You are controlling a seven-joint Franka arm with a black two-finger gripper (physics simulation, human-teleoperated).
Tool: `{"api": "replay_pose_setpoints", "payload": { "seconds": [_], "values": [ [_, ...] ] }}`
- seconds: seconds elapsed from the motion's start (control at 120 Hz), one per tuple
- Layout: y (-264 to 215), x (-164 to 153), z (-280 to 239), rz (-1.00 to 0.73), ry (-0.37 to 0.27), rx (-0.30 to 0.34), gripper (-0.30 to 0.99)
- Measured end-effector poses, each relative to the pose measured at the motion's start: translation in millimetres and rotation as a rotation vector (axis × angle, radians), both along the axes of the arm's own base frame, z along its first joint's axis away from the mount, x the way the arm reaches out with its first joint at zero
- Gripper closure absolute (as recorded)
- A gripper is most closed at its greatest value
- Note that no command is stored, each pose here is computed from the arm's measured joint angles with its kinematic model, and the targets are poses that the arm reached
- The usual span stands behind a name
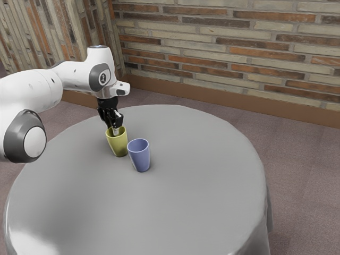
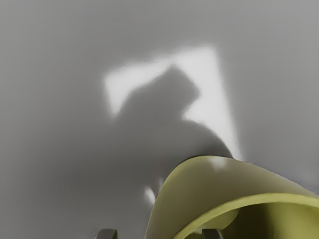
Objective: Place the left cup onto the right cup
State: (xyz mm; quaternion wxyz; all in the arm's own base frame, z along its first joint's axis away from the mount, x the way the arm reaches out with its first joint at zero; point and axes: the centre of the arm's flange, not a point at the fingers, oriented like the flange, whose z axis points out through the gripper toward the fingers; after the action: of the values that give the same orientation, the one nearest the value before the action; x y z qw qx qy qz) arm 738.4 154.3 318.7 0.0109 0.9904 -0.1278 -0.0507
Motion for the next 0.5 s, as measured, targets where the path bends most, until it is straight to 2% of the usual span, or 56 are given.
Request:
{"api": "replay_pose_setpoints", "payload": {
  "seconds": [0.5],
  "values": [
    [0.2,0.6,-0.5,0.004,-0.005,0.002,0.69]
  ]
}}
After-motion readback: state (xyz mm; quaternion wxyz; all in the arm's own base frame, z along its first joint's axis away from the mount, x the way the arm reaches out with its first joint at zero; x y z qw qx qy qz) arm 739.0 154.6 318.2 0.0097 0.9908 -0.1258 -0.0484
